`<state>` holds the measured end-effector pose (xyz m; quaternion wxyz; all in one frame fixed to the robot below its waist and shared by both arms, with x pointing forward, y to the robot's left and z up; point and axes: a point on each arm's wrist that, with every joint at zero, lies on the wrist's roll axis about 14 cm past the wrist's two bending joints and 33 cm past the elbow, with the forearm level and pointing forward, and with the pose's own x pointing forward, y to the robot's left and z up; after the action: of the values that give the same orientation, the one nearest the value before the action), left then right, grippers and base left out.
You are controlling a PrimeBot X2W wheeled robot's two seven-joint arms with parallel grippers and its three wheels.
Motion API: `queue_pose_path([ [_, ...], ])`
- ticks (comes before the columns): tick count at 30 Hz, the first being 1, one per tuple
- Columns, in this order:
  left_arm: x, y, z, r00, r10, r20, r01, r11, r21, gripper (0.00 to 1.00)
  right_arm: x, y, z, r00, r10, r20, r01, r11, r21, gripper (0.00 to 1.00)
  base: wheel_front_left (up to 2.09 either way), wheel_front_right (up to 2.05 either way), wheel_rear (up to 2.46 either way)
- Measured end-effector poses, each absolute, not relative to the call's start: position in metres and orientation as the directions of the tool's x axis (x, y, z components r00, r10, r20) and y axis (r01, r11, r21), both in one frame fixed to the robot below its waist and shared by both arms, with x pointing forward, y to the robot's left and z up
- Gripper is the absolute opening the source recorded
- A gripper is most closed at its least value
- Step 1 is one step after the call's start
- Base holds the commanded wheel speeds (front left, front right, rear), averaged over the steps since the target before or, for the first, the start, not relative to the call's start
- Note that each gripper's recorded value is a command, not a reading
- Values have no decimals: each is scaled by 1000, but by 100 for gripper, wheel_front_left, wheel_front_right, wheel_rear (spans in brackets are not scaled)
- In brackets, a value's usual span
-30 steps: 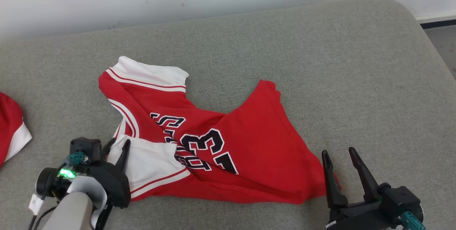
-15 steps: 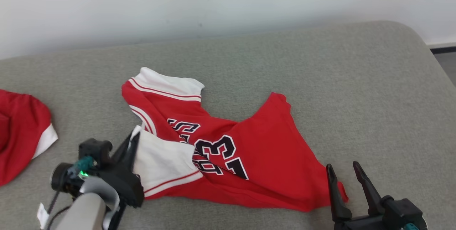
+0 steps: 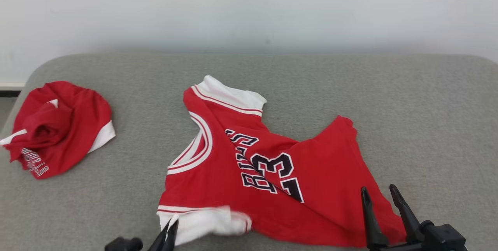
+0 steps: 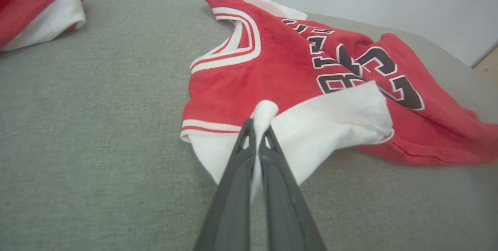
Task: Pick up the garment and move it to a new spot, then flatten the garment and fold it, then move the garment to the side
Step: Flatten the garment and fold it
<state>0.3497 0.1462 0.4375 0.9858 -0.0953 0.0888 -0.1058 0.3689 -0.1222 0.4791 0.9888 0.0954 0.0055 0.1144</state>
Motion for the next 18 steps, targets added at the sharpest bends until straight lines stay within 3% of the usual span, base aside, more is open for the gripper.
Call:
queue_pose_path([
  [7, 321, 165, 425, 970, -137, -199, 85, 964, -252, 0, 372, -110, 478, 964, 264, 9, -261, 945, 195, 100, 0, 0, 0],
  [8, 320, 165, 424, 970, -132, -203, 77, 963, -257, 27, 372, -110, 478, 964, 267, 9, -263, 945, 194, 100, 0, 0, 0],
  [9, 318, 166, 423, 970, -126, -206, 71, 964, -255, 85, 372, -110, 478, 964, 267, 9, -264, 945, 194, 100, 0, 0, 0],
  [10, 317, 167, 423, 971, -118, -207, 63, 965, -256, 100, 371, -110, 478, 964, 267, 9, -263, 945, 195, 100, 0, 0, 0],
  [18, 333, 179, 452, 992, -62, -109, 33, 968, -248, 100, 368, -117, 482, 969, 247, 19, -246, 950, 190, 100, 0, 0, 0],
])
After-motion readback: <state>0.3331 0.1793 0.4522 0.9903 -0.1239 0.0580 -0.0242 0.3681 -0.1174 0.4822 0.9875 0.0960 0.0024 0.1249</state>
